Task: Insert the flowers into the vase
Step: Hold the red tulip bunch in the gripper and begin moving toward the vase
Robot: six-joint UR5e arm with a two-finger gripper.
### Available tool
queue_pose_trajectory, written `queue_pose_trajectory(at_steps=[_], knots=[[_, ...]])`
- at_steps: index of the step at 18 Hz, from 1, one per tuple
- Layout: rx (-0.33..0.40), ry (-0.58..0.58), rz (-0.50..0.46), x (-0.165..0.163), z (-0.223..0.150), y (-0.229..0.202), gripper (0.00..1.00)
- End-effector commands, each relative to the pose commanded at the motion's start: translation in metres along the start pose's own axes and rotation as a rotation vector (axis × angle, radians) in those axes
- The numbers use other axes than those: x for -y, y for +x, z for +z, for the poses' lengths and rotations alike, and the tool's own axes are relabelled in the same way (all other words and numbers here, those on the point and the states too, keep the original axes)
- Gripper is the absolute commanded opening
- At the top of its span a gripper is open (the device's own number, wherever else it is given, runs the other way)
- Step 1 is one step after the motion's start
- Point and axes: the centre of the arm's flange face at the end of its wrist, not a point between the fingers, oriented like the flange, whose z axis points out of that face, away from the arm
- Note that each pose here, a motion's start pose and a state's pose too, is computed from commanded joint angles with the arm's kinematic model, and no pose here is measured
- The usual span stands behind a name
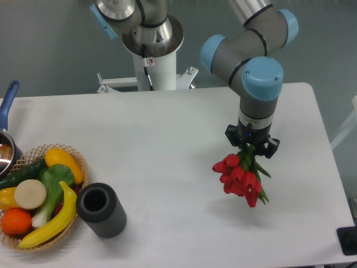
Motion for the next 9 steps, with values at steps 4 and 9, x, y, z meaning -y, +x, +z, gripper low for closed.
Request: queue_pose_trajectory(at_steps=[4, 9], knots=[[0.001, 0.002, 0.000, 0.0005, 0.0002, -0.0006, 0.01], [0.000, 0.049, -0.014, 0.0017, -0.0069, -0.0043, 0.03]])
